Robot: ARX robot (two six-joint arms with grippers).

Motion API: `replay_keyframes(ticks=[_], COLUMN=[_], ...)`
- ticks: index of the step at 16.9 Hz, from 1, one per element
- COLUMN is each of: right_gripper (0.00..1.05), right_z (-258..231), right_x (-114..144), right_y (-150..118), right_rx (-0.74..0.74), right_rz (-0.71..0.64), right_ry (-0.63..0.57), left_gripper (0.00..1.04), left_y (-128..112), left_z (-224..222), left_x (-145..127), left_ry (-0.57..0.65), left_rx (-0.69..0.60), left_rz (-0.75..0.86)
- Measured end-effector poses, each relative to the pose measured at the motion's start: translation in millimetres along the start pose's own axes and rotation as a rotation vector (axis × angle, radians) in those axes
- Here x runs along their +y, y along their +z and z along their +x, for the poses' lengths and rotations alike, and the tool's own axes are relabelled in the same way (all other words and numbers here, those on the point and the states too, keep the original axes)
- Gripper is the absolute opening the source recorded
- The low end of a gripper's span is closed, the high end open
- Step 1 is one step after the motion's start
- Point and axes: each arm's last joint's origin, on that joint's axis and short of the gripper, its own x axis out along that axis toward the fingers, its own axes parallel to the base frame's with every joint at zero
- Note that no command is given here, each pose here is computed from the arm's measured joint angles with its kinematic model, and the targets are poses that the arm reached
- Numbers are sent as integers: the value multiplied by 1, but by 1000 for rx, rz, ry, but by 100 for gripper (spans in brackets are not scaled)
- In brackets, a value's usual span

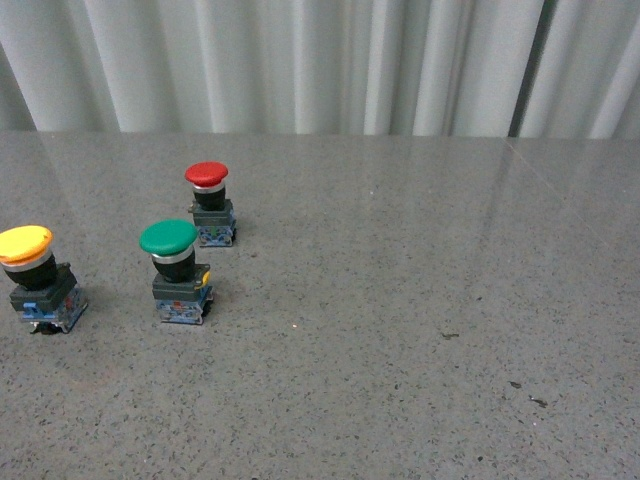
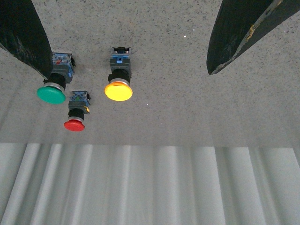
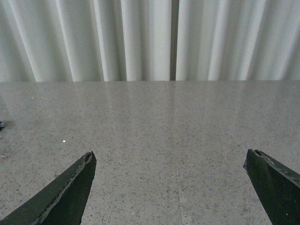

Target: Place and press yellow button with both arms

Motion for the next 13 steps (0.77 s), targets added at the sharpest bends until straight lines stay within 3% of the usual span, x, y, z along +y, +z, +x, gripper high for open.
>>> replay_keyframes(ticks=[13], right_gripper=[98], right_z=[0], right_x=[0], right_y=[0], right_rx=[0], right_rz=[0], right_ry=[0], left_gripper=[98], left_y=[0], left_z=[0], left_x=[0], left_ry=[0], left_rx=[0], left_rz=[0])
